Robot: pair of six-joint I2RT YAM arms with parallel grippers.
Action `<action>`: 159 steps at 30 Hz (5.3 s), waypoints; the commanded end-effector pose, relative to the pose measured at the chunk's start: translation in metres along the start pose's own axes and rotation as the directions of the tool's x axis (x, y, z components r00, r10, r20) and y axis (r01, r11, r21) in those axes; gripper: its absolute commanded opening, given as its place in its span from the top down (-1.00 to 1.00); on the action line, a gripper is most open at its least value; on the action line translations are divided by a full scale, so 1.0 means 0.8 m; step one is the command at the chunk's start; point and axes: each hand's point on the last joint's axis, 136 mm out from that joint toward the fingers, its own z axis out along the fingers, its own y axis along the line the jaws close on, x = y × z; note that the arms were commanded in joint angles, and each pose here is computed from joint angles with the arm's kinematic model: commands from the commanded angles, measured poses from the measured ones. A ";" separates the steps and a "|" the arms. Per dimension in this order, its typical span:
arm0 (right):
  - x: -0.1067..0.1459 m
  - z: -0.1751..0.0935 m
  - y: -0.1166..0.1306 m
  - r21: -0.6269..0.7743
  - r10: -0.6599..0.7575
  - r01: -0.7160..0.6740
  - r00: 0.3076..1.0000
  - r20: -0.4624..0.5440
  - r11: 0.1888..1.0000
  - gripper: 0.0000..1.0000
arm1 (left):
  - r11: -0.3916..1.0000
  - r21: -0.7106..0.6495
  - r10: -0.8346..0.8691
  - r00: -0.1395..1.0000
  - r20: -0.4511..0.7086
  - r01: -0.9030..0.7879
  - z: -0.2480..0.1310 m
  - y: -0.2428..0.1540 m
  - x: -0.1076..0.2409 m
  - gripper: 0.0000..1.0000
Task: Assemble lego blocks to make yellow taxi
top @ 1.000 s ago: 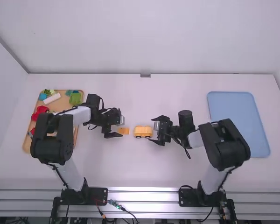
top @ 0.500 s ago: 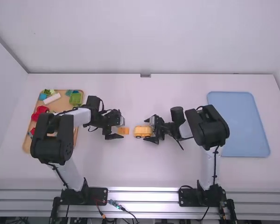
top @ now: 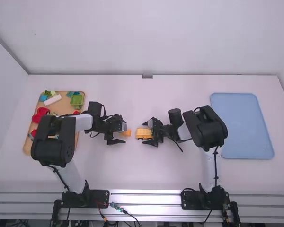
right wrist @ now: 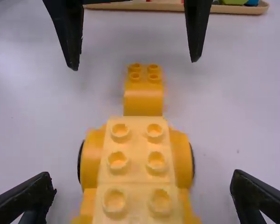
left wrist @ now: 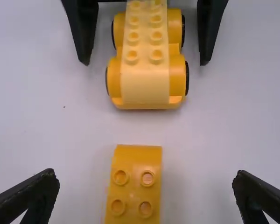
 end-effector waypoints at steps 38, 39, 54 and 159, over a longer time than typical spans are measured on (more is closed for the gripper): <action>0.025 0.003 0.000 0.023 0.063 -0.061 0.994 -0.086 0.998 -0.49 | 0.998 -0.041 -0.043 0.999 0.005 0.043 0.009 0.028 0.015 -0.69; 0.024 0.004 0.002 0.017 0.060 -0.059 0.995 -0.081 0.998 -0.42 | 0.998 -0.042 -0.037 0.999 0.005 0.037 0.009 0.029 0.015 -0.65; 0.025 -0.003 -0.002 0.025 0.070 -0.068 0.995 -0.072 0.997 -0.25 | 0.998 -0.025 -0.061 0.998 -0.008 0.061 0.010 0.021 0.019 -0.19; 0.022 -0.006 0.002 0.004 -0.007 0.007 0.999 -0.046 1.000 -0.06 | 0.996 0.046 -0.082 0.991 0.103 0.078 0.041 -0.003 -0.111 0.96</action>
